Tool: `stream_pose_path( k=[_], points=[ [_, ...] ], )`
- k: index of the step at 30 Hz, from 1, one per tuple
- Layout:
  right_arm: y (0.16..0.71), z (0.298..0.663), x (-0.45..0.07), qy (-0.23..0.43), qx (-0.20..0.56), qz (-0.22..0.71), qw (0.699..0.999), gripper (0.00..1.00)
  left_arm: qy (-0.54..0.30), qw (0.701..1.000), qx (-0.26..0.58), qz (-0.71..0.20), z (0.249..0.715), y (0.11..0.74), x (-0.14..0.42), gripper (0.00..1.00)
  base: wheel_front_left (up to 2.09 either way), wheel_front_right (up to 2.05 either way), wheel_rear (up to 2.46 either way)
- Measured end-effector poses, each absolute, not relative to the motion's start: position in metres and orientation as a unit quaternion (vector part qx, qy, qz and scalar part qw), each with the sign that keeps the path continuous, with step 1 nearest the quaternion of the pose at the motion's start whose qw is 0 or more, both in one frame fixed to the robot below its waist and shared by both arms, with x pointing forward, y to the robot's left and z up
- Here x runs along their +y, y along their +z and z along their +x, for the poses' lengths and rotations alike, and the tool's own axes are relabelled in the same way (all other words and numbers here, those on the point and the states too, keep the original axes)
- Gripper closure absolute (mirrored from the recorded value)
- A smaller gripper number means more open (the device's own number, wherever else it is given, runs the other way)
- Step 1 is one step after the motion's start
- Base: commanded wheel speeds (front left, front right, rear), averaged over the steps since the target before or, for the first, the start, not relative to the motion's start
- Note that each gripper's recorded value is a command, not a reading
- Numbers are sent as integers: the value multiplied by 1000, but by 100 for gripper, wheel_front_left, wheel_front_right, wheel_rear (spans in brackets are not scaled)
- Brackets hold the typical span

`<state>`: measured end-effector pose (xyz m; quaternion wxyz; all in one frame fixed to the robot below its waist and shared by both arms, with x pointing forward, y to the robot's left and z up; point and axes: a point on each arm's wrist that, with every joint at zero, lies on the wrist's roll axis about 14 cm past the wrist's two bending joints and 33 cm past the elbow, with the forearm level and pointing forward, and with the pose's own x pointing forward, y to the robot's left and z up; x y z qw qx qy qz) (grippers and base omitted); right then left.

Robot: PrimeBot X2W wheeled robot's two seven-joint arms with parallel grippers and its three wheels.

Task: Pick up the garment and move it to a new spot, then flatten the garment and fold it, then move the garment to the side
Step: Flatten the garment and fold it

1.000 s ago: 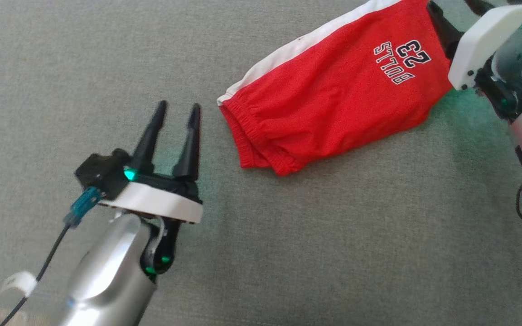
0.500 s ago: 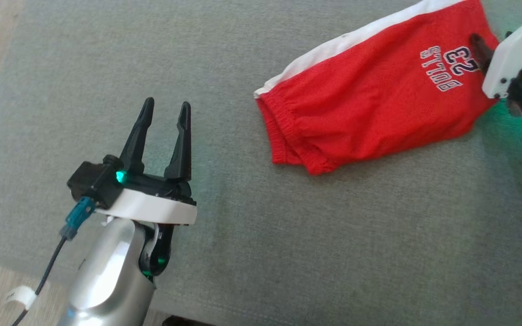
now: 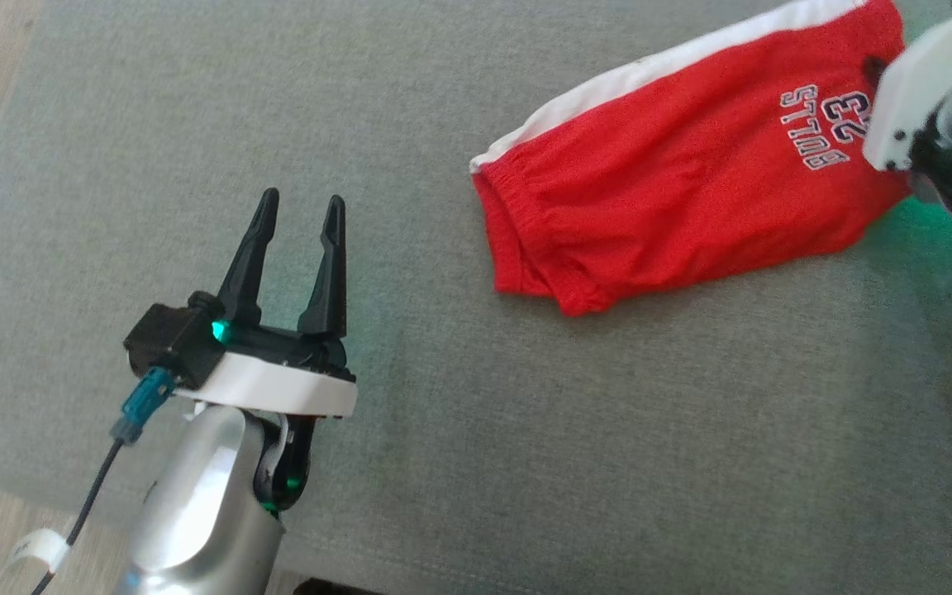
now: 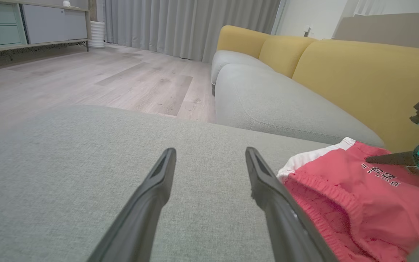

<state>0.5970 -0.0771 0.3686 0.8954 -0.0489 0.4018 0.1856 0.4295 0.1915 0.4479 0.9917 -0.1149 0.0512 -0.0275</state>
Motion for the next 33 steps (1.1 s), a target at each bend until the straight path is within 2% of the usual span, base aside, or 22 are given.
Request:
stream_pose_path(
  k=[6, 14, 20, 26, 33],
  points=[
    [375, 578, -130, 137, 399, -50, 905, 100, -47, 991, 40, -115, 429, 457, 180, 0, 0, 0, 0],
    [413, 553, -207, 57, 350, -47, 934, 100, -80, 988, 47, -121, 413, 455, 158, 0, 0, 0, 0],
    [438, 534, -242, 20, 327, -55, 943, 100, -103, 986, 38, -126, 405, 465, 142, 0, 0, 0, 0],
    [451, 536, -229, 35, 308, -69, 948, 100, -113, 985, 34, -126, 403, 468, 136, 0, 0, 0, 0],
    [464, 552, -126, 142, 284, -87, 944, 100, -100, 986, 37, -126, 397, 467, 145, 0, 0, 0, 0]
  ],
)
